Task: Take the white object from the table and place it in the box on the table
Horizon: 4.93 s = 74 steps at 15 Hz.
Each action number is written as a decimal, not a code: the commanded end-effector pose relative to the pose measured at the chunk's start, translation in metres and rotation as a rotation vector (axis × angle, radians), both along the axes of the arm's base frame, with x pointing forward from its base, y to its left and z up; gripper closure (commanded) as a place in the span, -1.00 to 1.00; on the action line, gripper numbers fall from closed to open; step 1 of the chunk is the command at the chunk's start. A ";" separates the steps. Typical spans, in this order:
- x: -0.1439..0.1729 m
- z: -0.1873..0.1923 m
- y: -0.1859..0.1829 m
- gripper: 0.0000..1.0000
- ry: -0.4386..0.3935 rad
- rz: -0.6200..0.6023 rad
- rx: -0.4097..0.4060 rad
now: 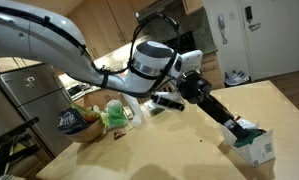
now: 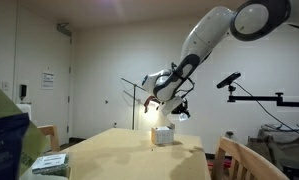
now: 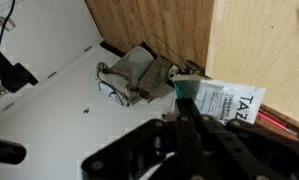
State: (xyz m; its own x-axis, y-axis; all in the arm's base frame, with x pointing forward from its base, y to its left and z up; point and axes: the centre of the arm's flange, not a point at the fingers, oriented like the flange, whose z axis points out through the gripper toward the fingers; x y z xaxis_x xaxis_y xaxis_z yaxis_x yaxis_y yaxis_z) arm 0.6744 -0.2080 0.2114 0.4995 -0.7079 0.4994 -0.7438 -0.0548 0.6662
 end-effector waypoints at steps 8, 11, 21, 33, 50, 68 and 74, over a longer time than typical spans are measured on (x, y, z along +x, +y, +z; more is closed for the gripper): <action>0.004 0.010 -0.002 0.99 -0.048 -0.014 -0.010; 0.007 0.022 -0.007 0.99 -0.036 -0.063 -0.018; 0.041 0.056 -0.031 0.99 -0.039 -0.141 -0.032; 0.083 0.020 -0.024 0.99 0.098 -0.031 0.073; 0.109 -0.026 -0.014 0.99 0.131 0.235 0.213; 0.053 -0.035 -0.026 0.95 0.204 0.104 0.133; 0.053 -0.029 -0.027 0.99 0.203 0.074 0.097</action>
